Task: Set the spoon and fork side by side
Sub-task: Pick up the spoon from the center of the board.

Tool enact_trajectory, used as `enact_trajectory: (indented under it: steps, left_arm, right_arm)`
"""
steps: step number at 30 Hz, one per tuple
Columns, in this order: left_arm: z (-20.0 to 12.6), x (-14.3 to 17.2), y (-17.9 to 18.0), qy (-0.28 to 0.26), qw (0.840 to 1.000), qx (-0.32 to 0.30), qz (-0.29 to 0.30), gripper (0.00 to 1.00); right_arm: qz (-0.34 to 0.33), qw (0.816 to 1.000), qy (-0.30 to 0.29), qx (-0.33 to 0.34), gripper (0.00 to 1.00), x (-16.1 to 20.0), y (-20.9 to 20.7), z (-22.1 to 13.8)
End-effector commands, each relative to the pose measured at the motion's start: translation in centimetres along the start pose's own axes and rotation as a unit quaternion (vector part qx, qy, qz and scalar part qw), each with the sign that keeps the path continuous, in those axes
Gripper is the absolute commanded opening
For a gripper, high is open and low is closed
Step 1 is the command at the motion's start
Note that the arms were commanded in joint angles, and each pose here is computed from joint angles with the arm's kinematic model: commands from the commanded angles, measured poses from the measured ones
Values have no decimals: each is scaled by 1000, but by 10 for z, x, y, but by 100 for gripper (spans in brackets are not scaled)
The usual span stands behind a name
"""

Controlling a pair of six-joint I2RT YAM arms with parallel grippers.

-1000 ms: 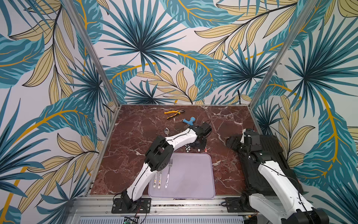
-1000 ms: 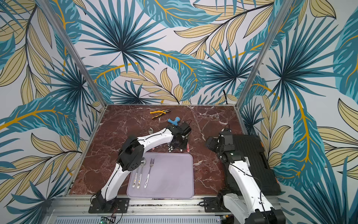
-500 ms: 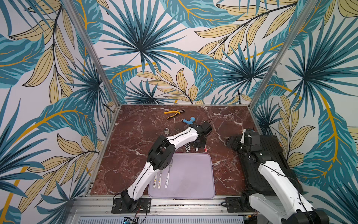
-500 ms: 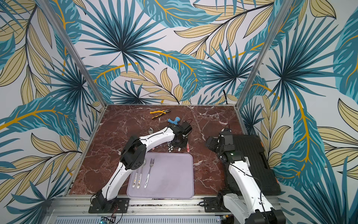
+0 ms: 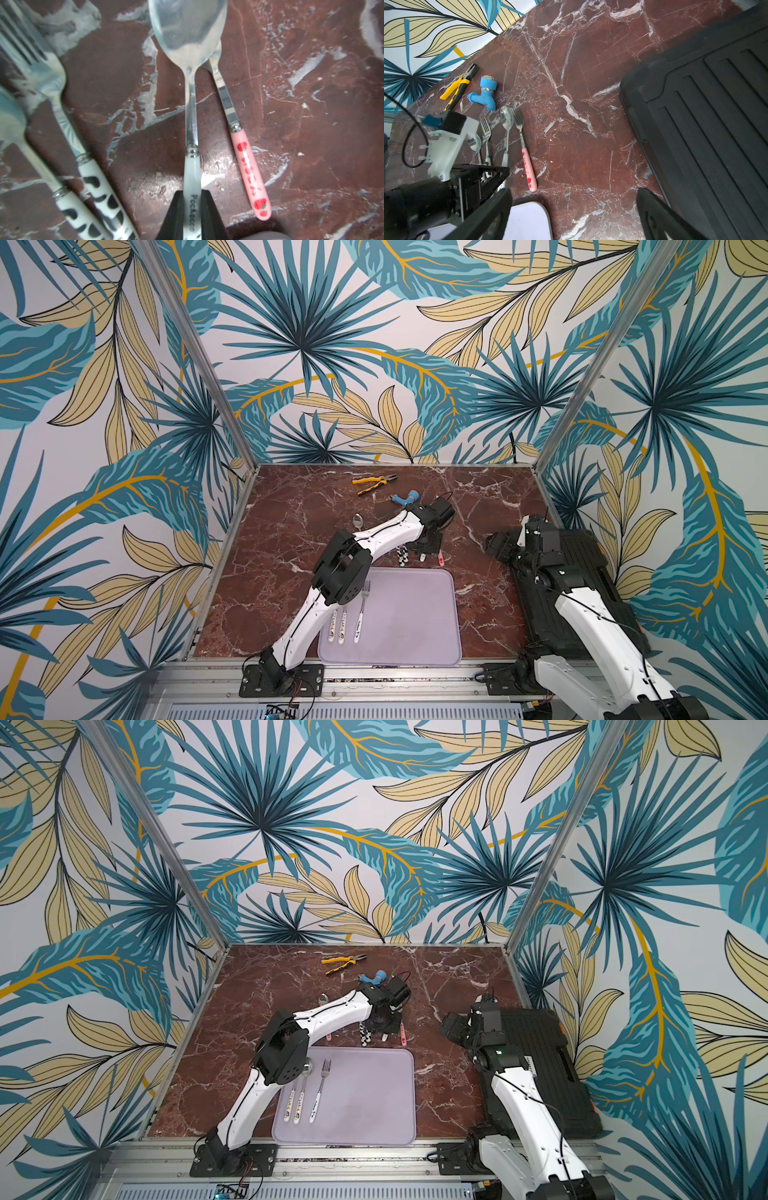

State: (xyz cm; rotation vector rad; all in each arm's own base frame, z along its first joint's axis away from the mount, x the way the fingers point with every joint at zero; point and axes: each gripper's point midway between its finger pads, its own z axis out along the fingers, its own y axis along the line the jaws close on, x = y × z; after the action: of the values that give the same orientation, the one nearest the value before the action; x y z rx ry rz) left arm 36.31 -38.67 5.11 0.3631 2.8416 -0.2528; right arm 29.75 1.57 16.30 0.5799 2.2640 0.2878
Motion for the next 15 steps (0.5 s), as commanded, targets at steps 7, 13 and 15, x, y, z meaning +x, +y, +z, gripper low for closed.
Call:
enact_trajectory:
  steps: [7, 13, 15]
  left_arm:
    - [-60, -2, -1, -54, 998, 39, -16, 0]
    - [-77, 35, 18, -54, 998, 28, -31, 0]
    - [-80, 53, 24, -50, 998, 20, -30, 0]
  right_arm:
    - [-5, 1000, 11, 6, 99, 10, -6, 1]
    - [-3, 1000, 10, 4, 99, 9, -5, 1]
    - [-4, 1000, 9, 3, 99, 9, -5, 1]
